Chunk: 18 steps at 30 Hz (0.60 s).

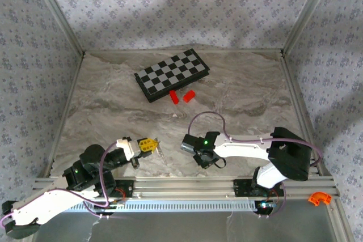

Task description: Put the keys on the keyring

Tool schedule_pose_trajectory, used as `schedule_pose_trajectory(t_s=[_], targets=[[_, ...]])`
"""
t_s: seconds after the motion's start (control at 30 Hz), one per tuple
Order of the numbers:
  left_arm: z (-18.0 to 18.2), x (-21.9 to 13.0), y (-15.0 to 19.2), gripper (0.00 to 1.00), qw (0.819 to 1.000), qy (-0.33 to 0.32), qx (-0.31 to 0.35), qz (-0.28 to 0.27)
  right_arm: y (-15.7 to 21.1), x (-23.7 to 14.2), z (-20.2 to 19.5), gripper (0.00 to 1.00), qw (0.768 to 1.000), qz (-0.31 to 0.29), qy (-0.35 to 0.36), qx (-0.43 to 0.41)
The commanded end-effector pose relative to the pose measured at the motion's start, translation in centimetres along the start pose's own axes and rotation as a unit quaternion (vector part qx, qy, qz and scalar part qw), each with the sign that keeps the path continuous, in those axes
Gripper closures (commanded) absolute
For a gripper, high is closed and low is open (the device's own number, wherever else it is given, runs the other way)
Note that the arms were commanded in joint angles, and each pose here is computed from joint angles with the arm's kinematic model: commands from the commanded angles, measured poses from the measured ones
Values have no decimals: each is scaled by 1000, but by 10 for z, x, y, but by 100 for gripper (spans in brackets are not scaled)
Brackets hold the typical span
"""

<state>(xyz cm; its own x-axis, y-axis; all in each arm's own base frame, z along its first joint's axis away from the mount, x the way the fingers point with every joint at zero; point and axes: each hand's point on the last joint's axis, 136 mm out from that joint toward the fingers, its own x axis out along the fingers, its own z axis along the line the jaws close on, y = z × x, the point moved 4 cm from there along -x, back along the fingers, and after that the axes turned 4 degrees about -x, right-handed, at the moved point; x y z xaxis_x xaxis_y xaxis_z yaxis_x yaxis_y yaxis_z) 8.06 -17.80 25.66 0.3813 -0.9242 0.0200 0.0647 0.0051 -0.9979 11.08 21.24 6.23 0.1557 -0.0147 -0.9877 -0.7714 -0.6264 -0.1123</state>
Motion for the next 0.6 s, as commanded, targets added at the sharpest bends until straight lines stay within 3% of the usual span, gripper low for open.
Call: schedule_pose_trajectory(t_s=[0.0, 0.37, 0.57], targets=[[-2, -3, -13, 100, 1000, 5, 0, -29, 6, 1, -4, 70, 1000, 19, 14, 7], [-2, -4, -14, 100, 999, 5, -1, -32, 7, 1, -7, 79, 1000, 20, 18, 10], [-2, -4, -14, 100, 999, 5, 0, -32, 6, 3, -7, 75, 1000, 20, 16, 11]])
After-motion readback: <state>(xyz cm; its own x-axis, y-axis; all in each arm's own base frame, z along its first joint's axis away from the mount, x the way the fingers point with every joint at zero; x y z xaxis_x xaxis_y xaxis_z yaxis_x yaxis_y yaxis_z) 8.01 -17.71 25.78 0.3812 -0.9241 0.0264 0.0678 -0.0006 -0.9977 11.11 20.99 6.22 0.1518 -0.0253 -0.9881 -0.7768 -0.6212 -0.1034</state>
